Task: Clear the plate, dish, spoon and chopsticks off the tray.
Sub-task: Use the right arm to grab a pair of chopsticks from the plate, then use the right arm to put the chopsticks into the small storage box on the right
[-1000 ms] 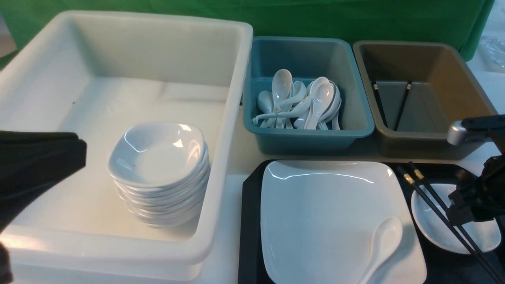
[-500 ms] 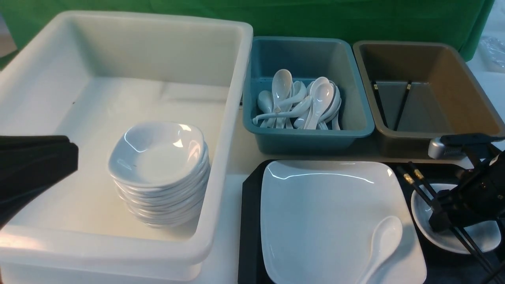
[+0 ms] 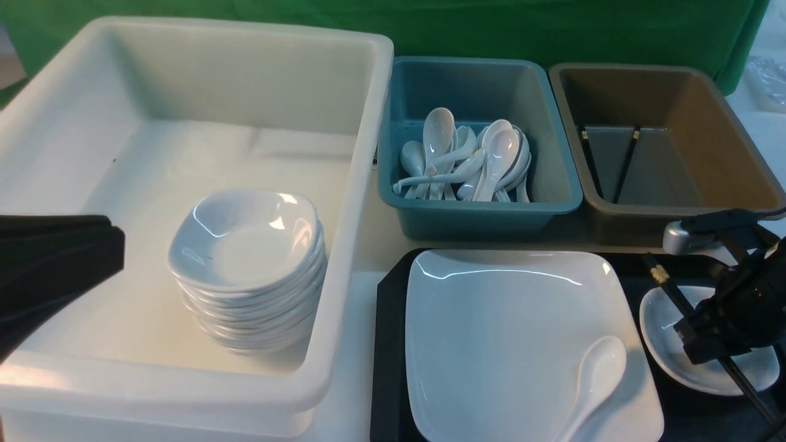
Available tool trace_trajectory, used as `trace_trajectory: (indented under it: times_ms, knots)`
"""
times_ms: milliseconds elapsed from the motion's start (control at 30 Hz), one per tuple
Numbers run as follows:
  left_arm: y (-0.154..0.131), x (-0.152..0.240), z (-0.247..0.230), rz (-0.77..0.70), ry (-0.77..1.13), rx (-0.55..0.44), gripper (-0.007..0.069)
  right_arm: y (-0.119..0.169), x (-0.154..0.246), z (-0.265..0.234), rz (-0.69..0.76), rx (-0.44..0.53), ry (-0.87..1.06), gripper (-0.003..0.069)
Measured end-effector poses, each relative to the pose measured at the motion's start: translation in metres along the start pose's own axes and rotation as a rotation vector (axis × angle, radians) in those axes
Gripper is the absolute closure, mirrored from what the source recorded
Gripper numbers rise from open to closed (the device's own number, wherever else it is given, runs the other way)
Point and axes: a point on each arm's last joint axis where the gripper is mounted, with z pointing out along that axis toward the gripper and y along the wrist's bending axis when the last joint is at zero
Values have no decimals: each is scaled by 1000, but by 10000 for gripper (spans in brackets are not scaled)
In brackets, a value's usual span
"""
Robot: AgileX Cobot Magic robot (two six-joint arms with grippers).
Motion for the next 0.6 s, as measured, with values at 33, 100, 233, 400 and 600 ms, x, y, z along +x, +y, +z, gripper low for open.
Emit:
trace_trajectory:
  times_ms: [33,100,233,400,600]
  knots:
    - [0,0,0,2,0,0,605,5,1,-7,-25,-1,-7,540]
    - [0,0,0,2,-4,-2,605,17,1,-21,-72,-10,-16,540]
    - [3,-7,0,0,-72,-32,605,49,-11,-65,-144,-42,-130,540]
    - [4,-17,-2,10,-190,-49,605,53,-50,-104,-75,-76,-310,540]
    - [3,-27,-4,29,-300,-40,605,10,-133,-132,121,-61,-575,540]
